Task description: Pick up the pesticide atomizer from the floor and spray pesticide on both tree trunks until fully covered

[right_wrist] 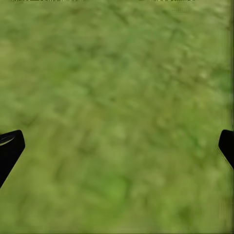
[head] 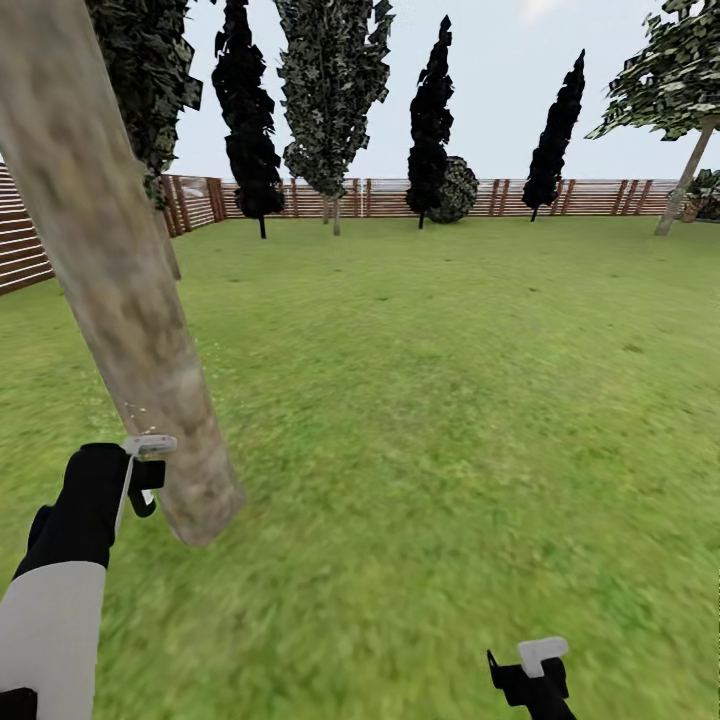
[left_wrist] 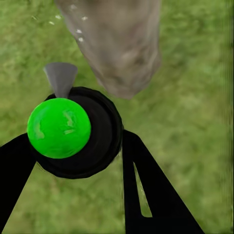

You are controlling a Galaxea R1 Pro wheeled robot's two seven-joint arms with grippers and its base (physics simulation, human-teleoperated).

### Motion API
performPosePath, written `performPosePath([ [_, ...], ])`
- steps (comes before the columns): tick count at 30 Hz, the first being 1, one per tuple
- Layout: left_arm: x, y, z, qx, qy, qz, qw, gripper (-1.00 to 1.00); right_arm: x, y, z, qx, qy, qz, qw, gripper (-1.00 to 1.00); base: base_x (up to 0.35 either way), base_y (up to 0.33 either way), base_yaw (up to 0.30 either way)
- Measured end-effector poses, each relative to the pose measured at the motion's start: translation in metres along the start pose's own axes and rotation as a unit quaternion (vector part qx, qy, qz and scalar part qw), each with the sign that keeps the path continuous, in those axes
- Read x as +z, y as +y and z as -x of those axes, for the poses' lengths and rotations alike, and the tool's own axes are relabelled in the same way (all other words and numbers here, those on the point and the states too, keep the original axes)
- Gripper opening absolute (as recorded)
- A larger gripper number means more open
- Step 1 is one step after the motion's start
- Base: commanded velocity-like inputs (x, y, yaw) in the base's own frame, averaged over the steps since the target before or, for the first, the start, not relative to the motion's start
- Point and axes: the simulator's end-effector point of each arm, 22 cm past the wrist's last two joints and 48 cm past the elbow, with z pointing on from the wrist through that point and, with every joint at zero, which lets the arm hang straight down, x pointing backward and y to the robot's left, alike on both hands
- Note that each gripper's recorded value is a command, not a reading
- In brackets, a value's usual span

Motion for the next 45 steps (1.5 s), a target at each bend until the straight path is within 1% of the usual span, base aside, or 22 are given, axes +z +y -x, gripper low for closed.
performPosePath([
  [3,0.000,0.000,0.000,0.000,0.000,0.000,1.0000,-1.00,0.000,0.001,0.000,0.000,0.000,0.001,1.0000,1.00,0.161,-0.245,0.101],
  [12,0.000,0.000,-0.001,0.000,0.001,0.000,1.0000,-1.00,0.000,0.002,0.000,0.000,0.000,0.001,1.0000,1.00,0.159,-0.245,0.271],
  [15,0.004,-0.002,-0.011,0.002,0.011,-0.002,0.9999,-1.00,0.000,0.002,0.000,0.000,0.000,0.001,1.0000,1.00,0.152,-0.245,0.262],
  [22,0.005,-0.004,-0.012,0.001,0.017,-0.004,0.9999,-1.00,0.000,-0.003,-0.001,-0.001,0.001,-0.002,1.0000,1.00,0.156,-0.245,0.030],
  [28,0.007,-0.006,-0.019,-0.002,0.022,-0.008,0.9997,-1.00,0.000,-0.001,0.000,0.000,0.000,0.000,1.0000,1.00,0.196,-0.227,0.000],
  [31,0.007,-0.010,-0.020,-0.013,0.022,-0.021,0.9995,-1.00,0.000,0.001,0.000,0.000,0.000,0.001,1.0000,1.00,0.203,-0.222,0.128],
  [34,0.009,0.004,-0.024,-0.039,0.024,-0.021,0.9987,-1.00,0.000,0.002,0.000,0.001,0.000,0.001,1.0000,1.00,0.182,-0.225,0.258],
  [35,0.009,0.005,-0.025,-0.042,0.025,-0.021,0.9986,-1.00,0.000,0.002,0.000,0.001,0.000,0.001,1.0000,1.00,0.062,-0.258,0.274],
  [38,0.010,0.002,-0.027,-0.043,0.027,-0.025,0.9984,-1.00,0.000,0.002,0.000,0.001,0.000,0.001,1.0000,1.00,0.014,-0.270,0.275],
  [41,0.016,-0.004,-0.038,-0.040,0.043,-0.030,0.9978,-1.00,0.000,0.002,0.000,0.001,0.000,0.001,1.0000,1.00,0.001,-0.274,0.276],
  [45,0.018,0.000,-0.042,-0.043,0.047,-0.028,0.9976,-1.00,0.000,0.002,0.000,0.001,0.000,0.001,1.0000,1.00,0.024,-0.274,0.210],
])
